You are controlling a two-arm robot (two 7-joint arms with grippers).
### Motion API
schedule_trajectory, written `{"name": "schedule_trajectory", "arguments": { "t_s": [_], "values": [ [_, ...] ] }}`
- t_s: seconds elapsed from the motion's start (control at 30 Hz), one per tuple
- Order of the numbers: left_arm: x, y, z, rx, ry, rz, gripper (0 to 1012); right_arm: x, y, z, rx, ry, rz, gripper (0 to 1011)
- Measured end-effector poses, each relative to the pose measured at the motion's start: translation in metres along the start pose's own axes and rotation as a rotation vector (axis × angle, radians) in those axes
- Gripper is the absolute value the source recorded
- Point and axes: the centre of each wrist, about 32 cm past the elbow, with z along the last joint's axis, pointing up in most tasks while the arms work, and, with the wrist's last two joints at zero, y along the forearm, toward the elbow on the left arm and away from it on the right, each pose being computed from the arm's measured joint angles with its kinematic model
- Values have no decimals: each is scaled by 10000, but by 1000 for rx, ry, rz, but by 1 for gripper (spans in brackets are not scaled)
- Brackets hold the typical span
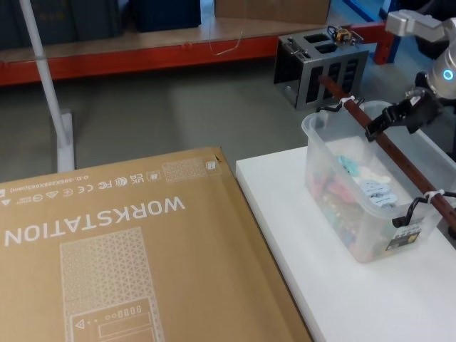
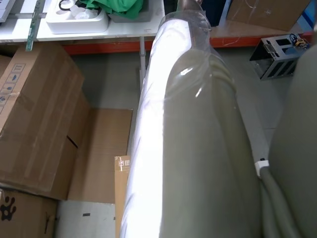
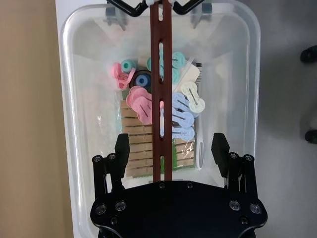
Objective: Use one hand to grasp the basket and place it at the designated location.
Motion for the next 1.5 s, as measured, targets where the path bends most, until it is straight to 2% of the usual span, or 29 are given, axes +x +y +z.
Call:
{"name": "schedule_trajectory", "arguments": {
  "t_s": [0.23, 0.43, 0.63, 0.77, 1.5],
  "values": [
    [0, 0, 0, 0, 0, 0, 0, 19, -162, -17, -2, 3, -36, 1000],
    [0, 0, 0, 0, 0, 0, 0, 24, -240, -22, -1, 5, -56, 1000],
    [0, 0, -1, 0, 0, 0, 0, 21, -471, -39, 10, 13, -118, 1000],
    [0, 0, 0, 0, 0, 0, 0, 17, -537, -40, 14, 15, -134, 1000],
    [0, 0, -1, 0, 0, 0, 0, 32, -574, -36, 12, 15, -138, 1000]
  ]
}}
